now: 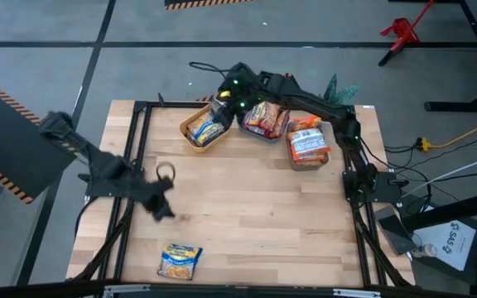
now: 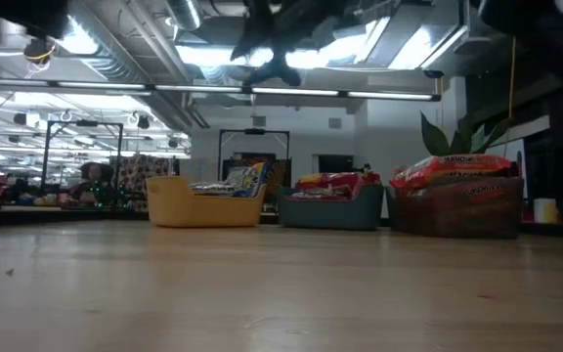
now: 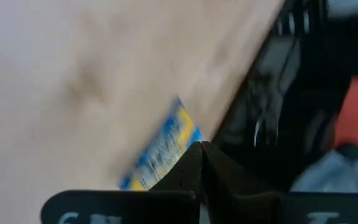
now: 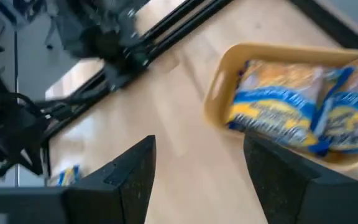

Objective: Sort Maruchan noodles
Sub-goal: Put the blue noodle pack into the yellow bin

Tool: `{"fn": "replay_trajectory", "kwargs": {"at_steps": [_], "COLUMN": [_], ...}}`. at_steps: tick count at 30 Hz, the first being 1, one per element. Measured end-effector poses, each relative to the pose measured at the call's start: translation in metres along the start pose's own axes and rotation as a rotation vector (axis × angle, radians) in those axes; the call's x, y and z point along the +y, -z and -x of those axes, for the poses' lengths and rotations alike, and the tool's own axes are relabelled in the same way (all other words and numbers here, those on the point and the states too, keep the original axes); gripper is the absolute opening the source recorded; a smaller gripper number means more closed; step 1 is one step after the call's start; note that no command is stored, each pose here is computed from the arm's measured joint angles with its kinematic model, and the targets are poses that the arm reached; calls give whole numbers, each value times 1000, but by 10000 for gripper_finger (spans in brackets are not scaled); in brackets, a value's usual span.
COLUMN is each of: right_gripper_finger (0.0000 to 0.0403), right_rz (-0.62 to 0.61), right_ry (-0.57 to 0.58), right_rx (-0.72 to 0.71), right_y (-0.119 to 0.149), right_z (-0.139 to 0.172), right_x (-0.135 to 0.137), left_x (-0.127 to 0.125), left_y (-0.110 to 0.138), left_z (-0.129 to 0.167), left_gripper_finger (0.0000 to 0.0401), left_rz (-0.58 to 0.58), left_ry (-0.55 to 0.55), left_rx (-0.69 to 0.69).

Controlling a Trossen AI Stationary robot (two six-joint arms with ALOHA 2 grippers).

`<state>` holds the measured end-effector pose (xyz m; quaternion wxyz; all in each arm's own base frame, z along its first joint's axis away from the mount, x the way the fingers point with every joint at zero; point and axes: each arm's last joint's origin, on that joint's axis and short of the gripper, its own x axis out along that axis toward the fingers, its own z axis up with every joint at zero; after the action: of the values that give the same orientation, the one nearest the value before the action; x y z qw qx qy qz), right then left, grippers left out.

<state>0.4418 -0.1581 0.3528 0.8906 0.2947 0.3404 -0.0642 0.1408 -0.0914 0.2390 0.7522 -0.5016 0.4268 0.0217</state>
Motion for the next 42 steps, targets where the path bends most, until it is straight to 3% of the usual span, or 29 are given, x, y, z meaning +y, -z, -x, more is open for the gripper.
{"fn": "replay_trajectory", "kwargs": {"at_steps": [4, 10, 16, 22, 26, 34, 42], "right_gripper_finger": [220, 206, 194, 188, 188, 188, 188], "right_rz": [44, 68, 34, 84, 107, 122, 107], "right_ry": [-10, -61, -105, -115, -120, -117, -90], "right_rx": [19, 0, 18, 23, 33, 58, 61], "right_y": [11, 21, 37, 54, 63, 72, 76], "right_z": [11, 27, 32, 31, 28, 27, 41], "right_x": [32, 71, 105, 136, 150, 158, 162], "left_x": [-14, -15, -3, -3, 4, 7, 10], "left_y": [36, 76, 95, 110, 116, 99, 38], "left_z": [-26, -52, -68, -99, -117, -137, -148], "left_gripper_finger": [0, 0, 0, 0, 0, 0, 0], "left_rz": [-45, -79, -219, -207, -151, -90, -184], "left_ry": [31, 12, -93, -44, -74, -109, -168], "left_rx": [101, 122, 159, 175, 206, 160, -115]}}
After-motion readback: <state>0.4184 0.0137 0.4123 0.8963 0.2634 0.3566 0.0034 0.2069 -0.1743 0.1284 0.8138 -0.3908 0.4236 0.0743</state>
